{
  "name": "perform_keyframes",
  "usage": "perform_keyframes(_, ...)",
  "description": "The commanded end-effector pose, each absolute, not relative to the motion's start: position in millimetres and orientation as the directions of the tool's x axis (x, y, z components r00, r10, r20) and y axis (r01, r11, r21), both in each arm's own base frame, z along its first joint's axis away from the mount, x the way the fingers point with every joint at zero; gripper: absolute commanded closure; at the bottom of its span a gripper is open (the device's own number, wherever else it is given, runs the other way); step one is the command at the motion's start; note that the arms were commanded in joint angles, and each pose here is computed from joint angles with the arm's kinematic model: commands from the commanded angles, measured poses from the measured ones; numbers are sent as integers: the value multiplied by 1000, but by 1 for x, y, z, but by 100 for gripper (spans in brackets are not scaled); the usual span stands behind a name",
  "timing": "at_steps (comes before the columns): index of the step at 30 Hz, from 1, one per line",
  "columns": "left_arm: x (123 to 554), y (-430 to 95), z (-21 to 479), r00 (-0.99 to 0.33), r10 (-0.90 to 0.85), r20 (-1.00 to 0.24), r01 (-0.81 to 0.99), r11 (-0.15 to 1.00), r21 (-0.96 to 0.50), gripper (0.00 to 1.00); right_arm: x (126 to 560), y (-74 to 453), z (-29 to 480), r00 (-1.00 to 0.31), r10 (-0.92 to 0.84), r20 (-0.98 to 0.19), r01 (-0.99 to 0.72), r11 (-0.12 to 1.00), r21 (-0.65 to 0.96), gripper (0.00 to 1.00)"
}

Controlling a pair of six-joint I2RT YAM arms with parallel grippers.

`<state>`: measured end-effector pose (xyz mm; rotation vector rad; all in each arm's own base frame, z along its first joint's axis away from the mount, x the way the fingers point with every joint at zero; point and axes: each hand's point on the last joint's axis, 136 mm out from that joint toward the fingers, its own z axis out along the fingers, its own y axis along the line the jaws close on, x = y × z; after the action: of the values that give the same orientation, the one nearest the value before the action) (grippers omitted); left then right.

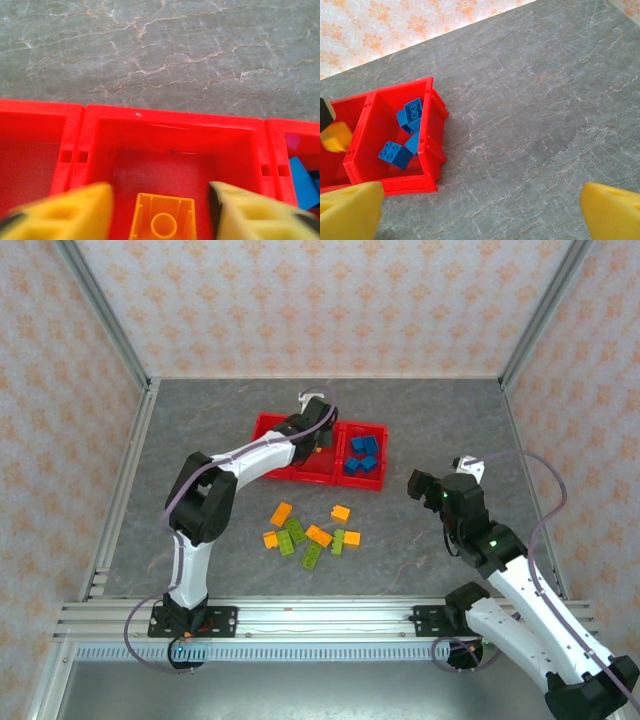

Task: Sort the legos into containers by color
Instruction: Place the lego in the container.

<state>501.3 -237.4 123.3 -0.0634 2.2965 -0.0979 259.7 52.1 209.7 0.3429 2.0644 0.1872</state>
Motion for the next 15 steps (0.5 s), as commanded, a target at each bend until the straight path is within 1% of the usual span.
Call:
perform_keyframes(1, 510, -235, 149, -615, -110, -781, -15, 992, -128, 20, 260, 49, 211, -448, 331, -830, 175, 943, 282, 0)
perform_keyframes(5, 502, -230, 164, -603, -98, -792, -1, 992, -122, 5, 259, 49, 211, -448, 331, -830, 177, 943, 281, 0)
perform_keyframes(7, 494, -229, 170, -606, -101, -789, 14, 990, -137, 1, 259, 49, 211, -448, 333, -830, 178, 943, 282, 0)
perform_keyframes(12, 460, -232, 184, -623, -115, -774, 80, 975, -208, 1, 260, 50, 209, -452, 331, -829, 178, 943, 280, 0)
perform_keyframes(15, 434, -241, 183, -640, -56, -766, 139, 972, -188, 1, 260, 51, 208, -457, 329, -826, 176, 944, 279, 0)
